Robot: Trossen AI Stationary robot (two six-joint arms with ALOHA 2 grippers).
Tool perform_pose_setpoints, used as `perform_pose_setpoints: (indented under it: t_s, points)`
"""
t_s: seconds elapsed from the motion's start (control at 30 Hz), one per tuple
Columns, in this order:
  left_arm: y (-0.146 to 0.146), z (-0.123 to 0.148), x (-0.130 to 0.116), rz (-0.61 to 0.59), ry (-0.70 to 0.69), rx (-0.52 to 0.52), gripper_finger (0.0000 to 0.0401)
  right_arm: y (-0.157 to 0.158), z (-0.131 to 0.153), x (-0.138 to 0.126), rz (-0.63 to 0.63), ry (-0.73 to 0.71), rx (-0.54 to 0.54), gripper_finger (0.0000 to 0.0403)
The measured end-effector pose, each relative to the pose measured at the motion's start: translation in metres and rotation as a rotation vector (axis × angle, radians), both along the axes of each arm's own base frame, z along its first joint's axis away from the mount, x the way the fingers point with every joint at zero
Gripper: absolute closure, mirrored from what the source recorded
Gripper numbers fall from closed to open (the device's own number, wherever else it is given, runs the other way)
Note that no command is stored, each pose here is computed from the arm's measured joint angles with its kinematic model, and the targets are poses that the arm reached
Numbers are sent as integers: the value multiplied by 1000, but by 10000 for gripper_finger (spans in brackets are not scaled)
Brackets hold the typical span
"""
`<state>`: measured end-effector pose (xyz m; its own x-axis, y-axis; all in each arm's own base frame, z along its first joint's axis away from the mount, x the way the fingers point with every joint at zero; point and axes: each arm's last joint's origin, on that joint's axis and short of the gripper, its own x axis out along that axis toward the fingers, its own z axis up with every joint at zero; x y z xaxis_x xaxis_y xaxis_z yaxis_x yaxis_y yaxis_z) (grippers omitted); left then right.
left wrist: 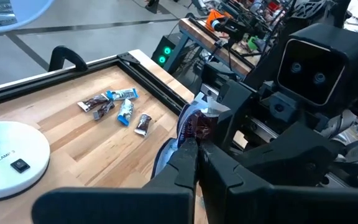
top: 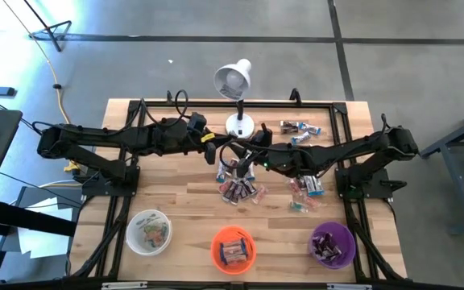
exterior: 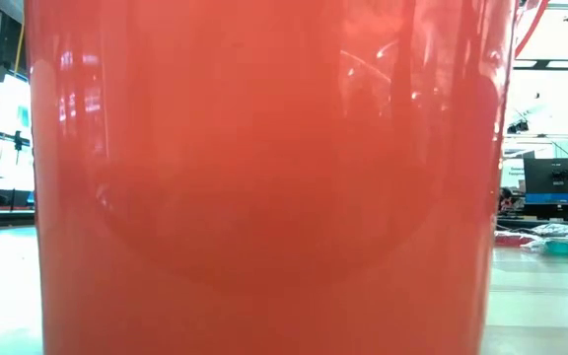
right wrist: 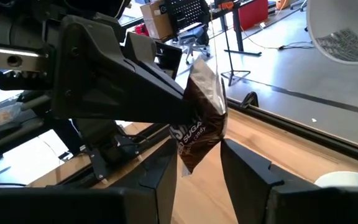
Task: Organize candy in baskets
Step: Put the brown chocolate bar into the purple bucket
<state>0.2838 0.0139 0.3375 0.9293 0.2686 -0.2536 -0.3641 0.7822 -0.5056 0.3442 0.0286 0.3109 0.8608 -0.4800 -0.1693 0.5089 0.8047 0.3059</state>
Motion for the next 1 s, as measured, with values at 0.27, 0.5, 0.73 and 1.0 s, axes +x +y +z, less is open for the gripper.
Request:
perform_pose_setpoints:
  t_s: [0.27,0.5,0.73,1.0]
  points:
    - [1,0,0,1,3,8,401,-1,-3,-1,7,46,-30,280]
    - [1,0,0,4,3,9,401,-1,-3,-1,6,45,-16,280]
    - [1,0,0,7,-2,-2,401,0,-3,-1,14,32,7,280]
    - [0,-7,11,-11,-12,-22,401,-4,0,0,22,-7,37,280]
